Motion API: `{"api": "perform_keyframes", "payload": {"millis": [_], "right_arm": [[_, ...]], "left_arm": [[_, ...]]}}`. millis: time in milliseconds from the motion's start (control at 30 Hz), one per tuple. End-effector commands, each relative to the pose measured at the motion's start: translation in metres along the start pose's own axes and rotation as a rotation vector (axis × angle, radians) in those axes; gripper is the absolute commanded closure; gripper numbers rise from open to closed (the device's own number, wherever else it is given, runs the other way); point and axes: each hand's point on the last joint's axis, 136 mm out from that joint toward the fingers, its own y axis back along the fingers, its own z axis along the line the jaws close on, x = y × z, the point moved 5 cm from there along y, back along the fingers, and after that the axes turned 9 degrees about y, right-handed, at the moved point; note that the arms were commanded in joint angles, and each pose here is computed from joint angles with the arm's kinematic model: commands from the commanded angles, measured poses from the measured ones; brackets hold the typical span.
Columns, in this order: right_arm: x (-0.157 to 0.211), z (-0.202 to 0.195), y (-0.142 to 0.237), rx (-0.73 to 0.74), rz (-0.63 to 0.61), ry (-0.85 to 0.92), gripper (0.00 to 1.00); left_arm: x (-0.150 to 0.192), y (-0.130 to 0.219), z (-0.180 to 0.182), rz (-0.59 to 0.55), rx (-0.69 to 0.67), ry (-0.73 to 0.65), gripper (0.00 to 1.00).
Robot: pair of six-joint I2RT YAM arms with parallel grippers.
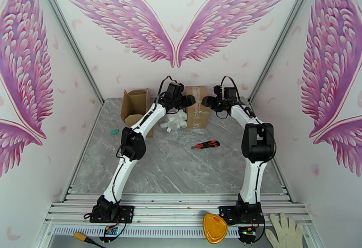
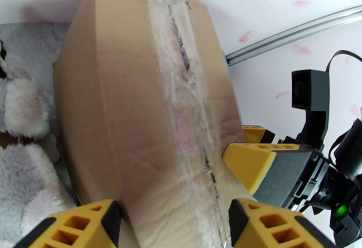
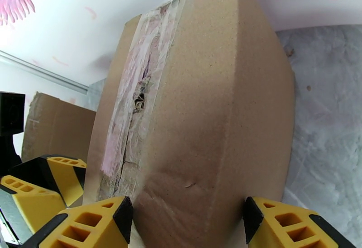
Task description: Unpack the express box
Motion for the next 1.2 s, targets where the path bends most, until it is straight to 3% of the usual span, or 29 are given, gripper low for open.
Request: {"api": "perform_keyframes", "payload": {"millis": [0,300,733,967,1167], "right_arm": [[0.029,0.045,-0.003,-0.082,0.094,-0.018,0.31],[0.068,0.087,0.003,-0.081,0.183,-0.001,0.31],[0.133,0.124,0.023,-0.016,0.287,-0.004,0.3],[0.172,0.124,0.049,0.055,0.314,-0.043,0.28],[0.171,0.123,0.078,0.145,0.292,0.002,0.2]], "left_arm": [[0.01,0.034,-0.025,0.037,0.029,-0.066,0.33],[0.03,0.08,-0.026,0.07,-0.001,-0.133,0.33],[0.089,0.132,0.014,0.174,-0.103,-0.136,0.33],[0.125,0.15,0.027,0.241,-0.141,-0.119,0.33],[0.153,0.155,0.03,0.298,-0.147,-0.094,0.34]]}}
